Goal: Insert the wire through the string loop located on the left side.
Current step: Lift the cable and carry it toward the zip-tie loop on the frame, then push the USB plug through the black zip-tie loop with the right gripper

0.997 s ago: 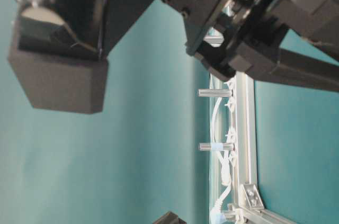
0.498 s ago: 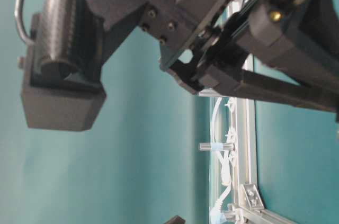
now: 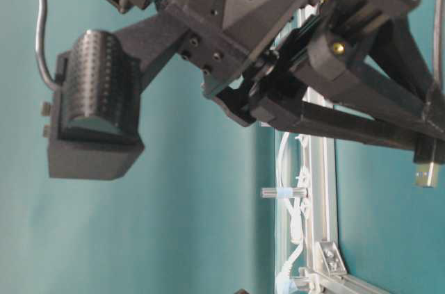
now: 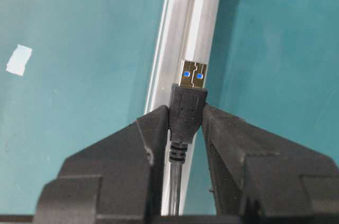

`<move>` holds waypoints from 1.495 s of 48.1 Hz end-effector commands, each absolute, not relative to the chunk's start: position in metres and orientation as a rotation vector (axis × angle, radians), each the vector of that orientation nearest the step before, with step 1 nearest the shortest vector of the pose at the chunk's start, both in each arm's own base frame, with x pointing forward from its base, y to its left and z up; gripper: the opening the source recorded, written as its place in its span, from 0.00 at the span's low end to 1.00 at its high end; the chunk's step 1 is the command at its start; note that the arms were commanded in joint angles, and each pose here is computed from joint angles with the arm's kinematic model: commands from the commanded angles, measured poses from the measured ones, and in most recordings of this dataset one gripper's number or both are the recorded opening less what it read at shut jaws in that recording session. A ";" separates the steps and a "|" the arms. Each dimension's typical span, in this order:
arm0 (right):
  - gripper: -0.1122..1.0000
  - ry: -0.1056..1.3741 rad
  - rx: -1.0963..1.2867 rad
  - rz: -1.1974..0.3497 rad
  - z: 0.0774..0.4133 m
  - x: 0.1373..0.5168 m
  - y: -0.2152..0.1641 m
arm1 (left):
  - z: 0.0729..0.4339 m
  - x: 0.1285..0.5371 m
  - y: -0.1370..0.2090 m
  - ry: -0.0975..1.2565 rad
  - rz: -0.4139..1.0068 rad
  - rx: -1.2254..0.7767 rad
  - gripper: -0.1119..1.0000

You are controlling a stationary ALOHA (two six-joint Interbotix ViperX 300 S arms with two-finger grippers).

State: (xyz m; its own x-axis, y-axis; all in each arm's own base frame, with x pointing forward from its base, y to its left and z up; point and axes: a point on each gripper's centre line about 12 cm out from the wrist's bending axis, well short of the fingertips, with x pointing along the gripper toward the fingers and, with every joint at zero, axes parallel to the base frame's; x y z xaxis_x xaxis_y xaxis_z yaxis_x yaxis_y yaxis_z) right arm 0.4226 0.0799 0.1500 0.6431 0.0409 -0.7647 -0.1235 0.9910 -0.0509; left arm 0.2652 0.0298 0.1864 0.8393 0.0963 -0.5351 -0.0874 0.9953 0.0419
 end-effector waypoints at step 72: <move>0.33 0.785 -0.087 0.051 0.164 0.509 0.081 | 0.211 0.193 0.007 0.563 0.017 0.032 0.62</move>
State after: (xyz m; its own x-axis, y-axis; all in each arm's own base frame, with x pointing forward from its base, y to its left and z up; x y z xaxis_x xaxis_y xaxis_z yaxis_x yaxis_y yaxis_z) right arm 0.5017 0.0797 0.1436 0.6718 0.0092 -0.7406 -0.0780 0.9952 -0.0584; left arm 0.1905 0.0086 0.2072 0.8388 0.0300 -0.5435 -0.0153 0.9994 0.0315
